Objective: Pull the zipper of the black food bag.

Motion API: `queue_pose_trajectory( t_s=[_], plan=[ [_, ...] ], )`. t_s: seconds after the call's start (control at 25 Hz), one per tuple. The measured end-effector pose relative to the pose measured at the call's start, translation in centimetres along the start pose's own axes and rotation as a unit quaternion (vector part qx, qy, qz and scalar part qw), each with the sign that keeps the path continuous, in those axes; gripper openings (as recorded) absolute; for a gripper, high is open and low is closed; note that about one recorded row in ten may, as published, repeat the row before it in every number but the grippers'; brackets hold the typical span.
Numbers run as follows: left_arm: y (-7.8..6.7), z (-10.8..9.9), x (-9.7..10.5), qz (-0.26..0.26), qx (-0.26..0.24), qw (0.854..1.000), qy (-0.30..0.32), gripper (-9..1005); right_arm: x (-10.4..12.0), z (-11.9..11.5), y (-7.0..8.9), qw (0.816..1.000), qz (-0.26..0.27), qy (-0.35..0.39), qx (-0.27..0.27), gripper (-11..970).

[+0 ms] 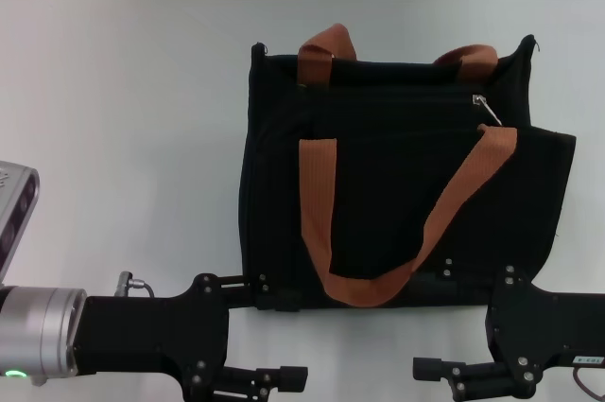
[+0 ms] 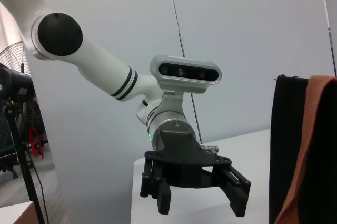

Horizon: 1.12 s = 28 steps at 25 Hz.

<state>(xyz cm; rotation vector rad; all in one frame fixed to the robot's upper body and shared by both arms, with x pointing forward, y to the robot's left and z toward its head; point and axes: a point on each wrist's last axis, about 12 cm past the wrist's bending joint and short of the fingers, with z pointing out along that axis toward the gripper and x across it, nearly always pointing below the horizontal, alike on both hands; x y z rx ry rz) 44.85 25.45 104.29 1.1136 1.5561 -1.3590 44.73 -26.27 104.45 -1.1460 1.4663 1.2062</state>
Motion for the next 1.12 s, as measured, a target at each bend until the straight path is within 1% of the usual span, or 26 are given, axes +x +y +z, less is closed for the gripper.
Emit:
queue_pose_trajectory(
  t_s=[1.12],
  plan=[
    [-0.02,0.00,0.03,0.000,0.001,1.000,0.001,802,-0.24,0.19,-0.27,1.000,-0.003,-0.003,-0.001,820]
  ],
)
